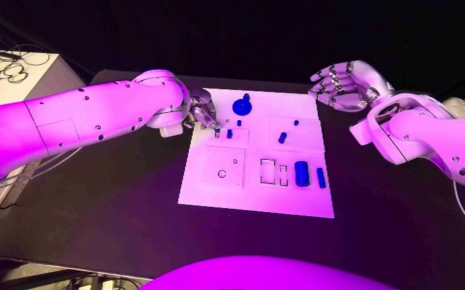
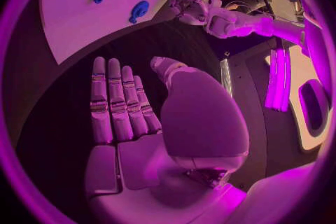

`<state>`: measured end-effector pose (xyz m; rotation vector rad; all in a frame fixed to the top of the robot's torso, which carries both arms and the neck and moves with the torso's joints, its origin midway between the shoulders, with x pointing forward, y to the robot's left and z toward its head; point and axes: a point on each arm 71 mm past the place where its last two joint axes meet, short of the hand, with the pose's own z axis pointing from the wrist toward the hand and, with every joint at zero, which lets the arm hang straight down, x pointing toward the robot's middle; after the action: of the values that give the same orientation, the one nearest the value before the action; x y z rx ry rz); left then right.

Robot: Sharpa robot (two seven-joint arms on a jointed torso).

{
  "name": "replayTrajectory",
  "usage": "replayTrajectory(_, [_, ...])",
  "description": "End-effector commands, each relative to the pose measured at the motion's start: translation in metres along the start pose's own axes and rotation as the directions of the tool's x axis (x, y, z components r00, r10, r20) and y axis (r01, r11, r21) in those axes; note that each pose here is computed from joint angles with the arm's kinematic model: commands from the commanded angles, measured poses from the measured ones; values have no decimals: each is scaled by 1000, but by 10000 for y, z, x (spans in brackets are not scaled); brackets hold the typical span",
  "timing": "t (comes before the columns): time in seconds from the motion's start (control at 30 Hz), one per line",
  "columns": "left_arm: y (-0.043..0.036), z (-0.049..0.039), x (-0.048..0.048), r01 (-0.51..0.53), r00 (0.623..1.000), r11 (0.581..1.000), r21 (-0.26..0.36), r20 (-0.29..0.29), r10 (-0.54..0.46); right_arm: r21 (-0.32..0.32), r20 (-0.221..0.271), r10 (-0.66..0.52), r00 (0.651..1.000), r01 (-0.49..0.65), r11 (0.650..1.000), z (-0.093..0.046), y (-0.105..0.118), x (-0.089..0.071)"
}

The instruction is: Assemble the parts on the task board

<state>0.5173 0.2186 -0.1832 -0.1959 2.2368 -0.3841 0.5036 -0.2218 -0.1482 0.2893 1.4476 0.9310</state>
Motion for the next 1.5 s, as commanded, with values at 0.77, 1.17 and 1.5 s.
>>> replayTrajectory(0.77, [-7, -15, 65, -60, 998, 998, 2, -27, 60, -8, -6, 3, 1000, -3, 1000, -4, -3, 0])
replayTrajectory(1.17, [-6, -6, 91, -78, 995, 997, 1, -59, 78, -6, -7, 3, 1000, -3, 1000, -3, -7, -2])
replayTrajectory(1.5, [-6, 11, 93, -81, 995, 997, -3, -60, 81, -7, -8, 4, 1000, -4, 1000, -3, -6, 1])
